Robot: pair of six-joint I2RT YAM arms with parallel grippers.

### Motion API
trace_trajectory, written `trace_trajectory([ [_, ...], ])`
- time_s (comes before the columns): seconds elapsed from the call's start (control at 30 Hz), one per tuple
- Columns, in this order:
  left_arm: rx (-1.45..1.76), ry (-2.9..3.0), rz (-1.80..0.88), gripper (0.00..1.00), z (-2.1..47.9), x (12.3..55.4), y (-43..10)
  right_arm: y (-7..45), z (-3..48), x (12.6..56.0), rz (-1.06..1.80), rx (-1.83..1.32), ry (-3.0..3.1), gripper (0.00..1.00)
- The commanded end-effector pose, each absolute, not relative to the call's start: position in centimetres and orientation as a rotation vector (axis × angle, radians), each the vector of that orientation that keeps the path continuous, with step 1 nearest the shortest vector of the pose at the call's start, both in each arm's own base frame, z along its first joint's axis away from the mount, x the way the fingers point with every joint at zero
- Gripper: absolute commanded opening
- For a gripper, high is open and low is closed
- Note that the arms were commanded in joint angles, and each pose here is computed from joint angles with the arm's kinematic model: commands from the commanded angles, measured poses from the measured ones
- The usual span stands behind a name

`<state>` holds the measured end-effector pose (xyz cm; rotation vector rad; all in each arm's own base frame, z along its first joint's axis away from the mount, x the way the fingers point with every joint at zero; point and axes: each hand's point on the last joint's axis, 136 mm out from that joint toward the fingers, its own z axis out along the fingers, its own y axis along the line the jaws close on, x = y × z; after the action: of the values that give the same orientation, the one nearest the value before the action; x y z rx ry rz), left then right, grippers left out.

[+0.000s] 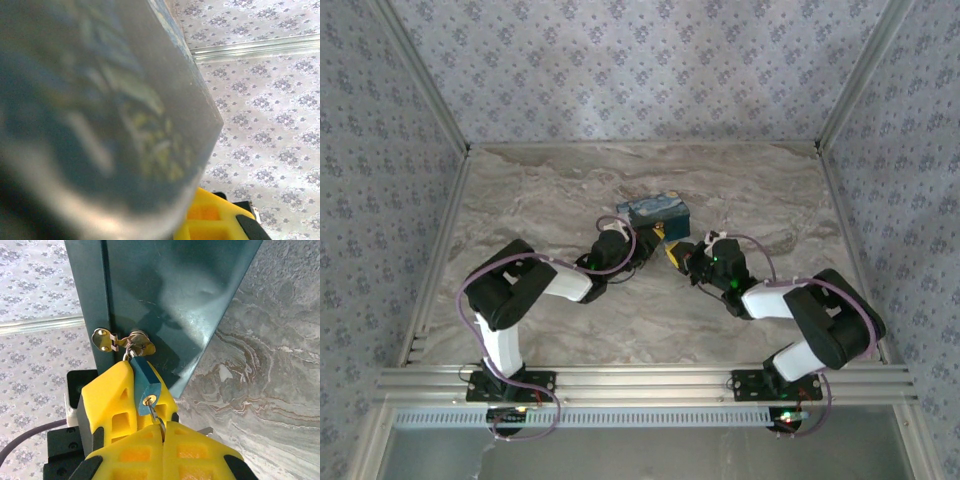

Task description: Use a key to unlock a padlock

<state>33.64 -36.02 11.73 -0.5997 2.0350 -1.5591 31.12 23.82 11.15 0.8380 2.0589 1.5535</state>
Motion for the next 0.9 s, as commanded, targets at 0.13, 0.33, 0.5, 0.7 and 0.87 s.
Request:
trace_trajectory([
  [0.13,-0.494,1.981,-1.727,0.03,14.2,32.0,-38.4,23.4,12.2,32.7,1.576,0.873,1.939,0.0],
  [0.33,-0.469,1.99,-1.746,0.02,14.5,31.4,-38.6,23.8,11.4,33.0,1.622,0.892,1.94,0.0],
  [0.5,-0.459,2.0,-1.758,0.02,14.5,30.9,-38.7,24.1,11.5,33.4,1.61,0.859,1.953,0.0],
  [0.7,-0.406,2.024,-1.788,0.0,15.0,29.9,-39.6,24.0,12.4,33.9,1.571,0.778,1.981,0.0],
  [0.87,-0.388,2.043,-1.798,0.0,14.8,29.3,-40.1,24.1,13.0,34.2,1.583,0.749,1.981,0.0],
])
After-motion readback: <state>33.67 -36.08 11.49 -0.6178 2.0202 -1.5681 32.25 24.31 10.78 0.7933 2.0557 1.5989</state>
